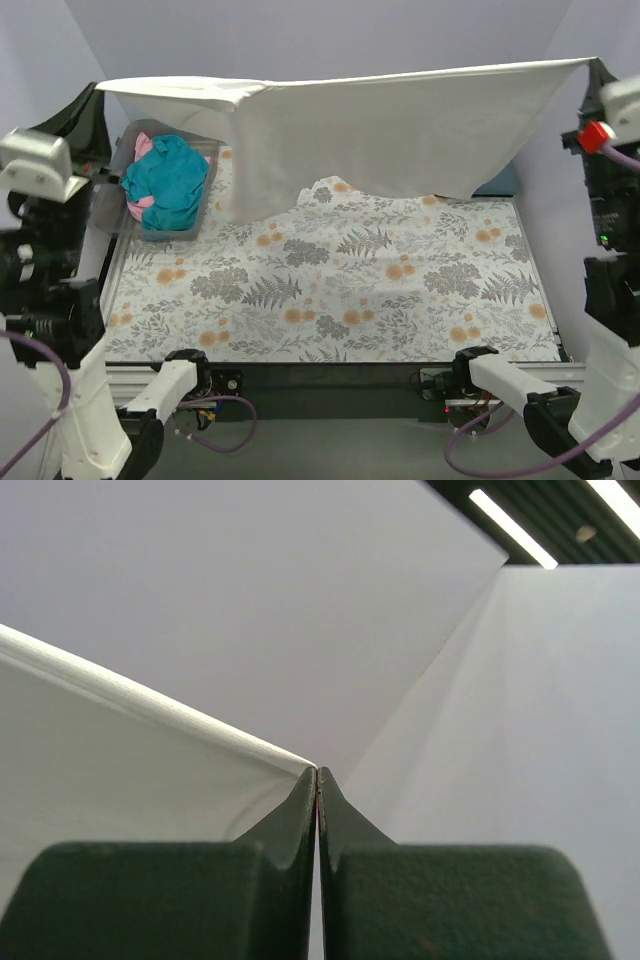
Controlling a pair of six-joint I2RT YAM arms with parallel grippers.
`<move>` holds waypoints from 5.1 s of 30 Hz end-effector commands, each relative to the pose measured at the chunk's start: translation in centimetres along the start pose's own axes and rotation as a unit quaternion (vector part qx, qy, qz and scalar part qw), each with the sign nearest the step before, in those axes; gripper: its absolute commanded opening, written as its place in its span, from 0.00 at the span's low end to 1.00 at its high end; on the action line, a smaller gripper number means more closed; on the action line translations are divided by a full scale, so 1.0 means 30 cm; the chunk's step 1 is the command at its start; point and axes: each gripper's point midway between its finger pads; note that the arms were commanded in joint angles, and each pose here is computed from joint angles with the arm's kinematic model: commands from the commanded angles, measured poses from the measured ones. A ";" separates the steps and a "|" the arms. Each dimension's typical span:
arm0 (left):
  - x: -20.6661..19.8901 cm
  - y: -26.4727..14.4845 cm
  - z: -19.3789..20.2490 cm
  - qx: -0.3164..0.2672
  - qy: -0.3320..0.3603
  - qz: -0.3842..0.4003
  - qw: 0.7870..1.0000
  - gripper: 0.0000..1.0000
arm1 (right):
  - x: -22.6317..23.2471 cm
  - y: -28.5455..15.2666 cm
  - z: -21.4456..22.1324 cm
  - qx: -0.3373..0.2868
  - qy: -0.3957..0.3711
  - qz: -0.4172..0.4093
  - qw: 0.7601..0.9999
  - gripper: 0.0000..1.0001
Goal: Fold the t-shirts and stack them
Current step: Flatten the tshirt out, then fold the tshirt
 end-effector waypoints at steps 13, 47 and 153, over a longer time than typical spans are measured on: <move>0.035 -0.121 -0.007 0.006 0.052 -0.043 0.998 0.00 | -0.024 -0.044 -0.072 -0.066 -0.035 0.018 0.997 0.01; -0.164 -0.114 2.169 0.541 -0.027 0.039 0.840 0.00 | 1.518 0.204 1.265 0.188 -0.056 -0.422 0.885 0.01; -0.407 -0.836 1.923 0.795 -0.124 0.074 0.589 0.33 | 1.568 -0.287 1.438 0.291 -0.043 -0.652 0.698 0.57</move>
Point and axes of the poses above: each gripper's point midway between its finger pads, its own y axis out along the fingers, its own x axis along the line the jaws close on, z = x × y, and after that the axes turned 10 degrees about -y, right-handed
